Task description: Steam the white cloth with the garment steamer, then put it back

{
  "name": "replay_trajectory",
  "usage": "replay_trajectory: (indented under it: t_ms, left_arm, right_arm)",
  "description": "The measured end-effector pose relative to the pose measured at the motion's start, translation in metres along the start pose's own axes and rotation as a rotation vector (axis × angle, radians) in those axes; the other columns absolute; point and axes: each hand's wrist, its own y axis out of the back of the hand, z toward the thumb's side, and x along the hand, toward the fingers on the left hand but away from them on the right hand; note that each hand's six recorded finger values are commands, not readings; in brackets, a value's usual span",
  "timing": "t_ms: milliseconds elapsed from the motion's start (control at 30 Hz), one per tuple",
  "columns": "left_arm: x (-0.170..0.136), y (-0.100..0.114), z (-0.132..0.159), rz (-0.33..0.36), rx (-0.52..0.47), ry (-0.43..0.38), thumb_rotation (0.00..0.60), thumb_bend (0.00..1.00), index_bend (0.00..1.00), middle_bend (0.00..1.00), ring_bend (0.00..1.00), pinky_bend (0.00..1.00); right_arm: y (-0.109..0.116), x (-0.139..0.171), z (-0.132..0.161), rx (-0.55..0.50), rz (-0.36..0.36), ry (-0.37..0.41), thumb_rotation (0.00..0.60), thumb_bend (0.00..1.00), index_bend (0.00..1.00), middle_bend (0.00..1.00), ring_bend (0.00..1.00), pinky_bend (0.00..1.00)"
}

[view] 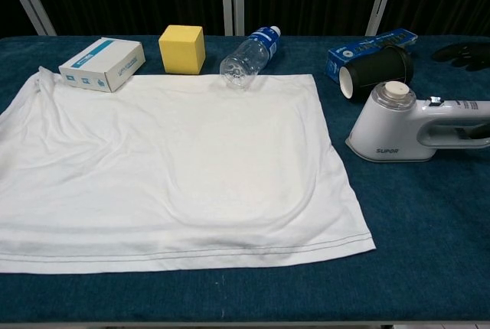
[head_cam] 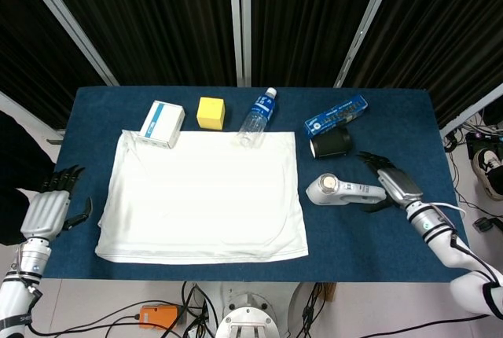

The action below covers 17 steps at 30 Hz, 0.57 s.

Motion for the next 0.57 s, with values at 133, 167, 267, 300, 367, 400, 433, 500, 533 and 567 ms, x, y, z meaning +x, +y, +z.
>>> replay_trajectory:
  t_ms: [133,167,267,300,367,400,433,500,533,567]
  left_arm:
    - [-0.009,0.011,-0.018,0.044,0.006,0.048,0.206,0.44,0.00,0.03,0.00,0.00]
    - [-0.012,0.015,-0.022,0.056,0.009,0.060,0.221,0.44,0.00,0.03,0.00,0.00]
    - [-0.022,0.025,-0.035,0.106,0.023,0.095,0.282,0.44,0.00,0.03,0.00,0.00]
    - [-0.027,0.029,-0.040,0.127,0.030,0.109,0.291,0.44,0.00,0.03,0.00,0.00]
    - [-0.035,0.035,-0.047,0.158,0.042,0.126,0.311,0.43,0.00,0.03,0.00,0.00]
    - [-0.041,0.038,-0.050,0.178,0.051,0.135,0.319,0.43,0.00,0.03,0.00,0.00]
    - [-0.045,0.040,-0.052,0.193,0.058,0.141,0.324,0.43,0.00,0.03,0.00,0.00]
    - [-0.057,0.043,-0.056,0.225,0.074,0.150,0.337,0.43,0.00,0.03,0.00,0.00]
    - [-0.062,0.044,-0.056,0.236,0.080,0.153,0.344,0.43,0.00,0.03,0.00,0.00]
    - [-0.067,0.044,-0.057,0.246,0.086,0.155,0.348,0.42,0.00,0.03,0.00,0.00]
  right_arm:
    - [0.022,0.016,0.000,0.001,-0.079,0.015,0.600,0.10,0.00,0.05,0.00,0.00]
    - [0.027,0.021,0.000,0.010,-0.104,0.018,0.600,0.10,0.00,0.05,0.00,0.00]
    - [0.045,0.039,-0.001,0.076,-0.203,0.016,0.600,0.10,0.00,0.05,0.00,0.00]
    - [0.050,0.046,-0.001,0.105,-0.235,0.011,0.600,0.10,0.00,0.05,0.00,0.00]
    - [0.062,0.065,-0.002,0.177,-0.316,-0.013,0.600,0.10,0.00,0.05,0.00,0.00]
    - [0.066,0.075,-0.003,0.206,-0.352,-0.029,0.600,0.10,0.00,0.05,0.00,0.00]
    - [0.070,0.090,-0.004,0.238,-0.396,-0.054,0.600,0.10,0.00,0.05,0.00,0.00]
    - [0.073,0.115,-0.008,0.264,-0.451,-0.097,0.600,0.10,0.00,0.05,0.00,0.00]
    - [0.072,0.131,-0.011,0.266,-0.478,-0.124,0.600,0.10,0.00,0.05,0.00,0.00]
    - [0.070,0.142,-0.012,0.264,-0.493,-0.141,0.600,0.10,0.00,0.05,0.00,0.00]
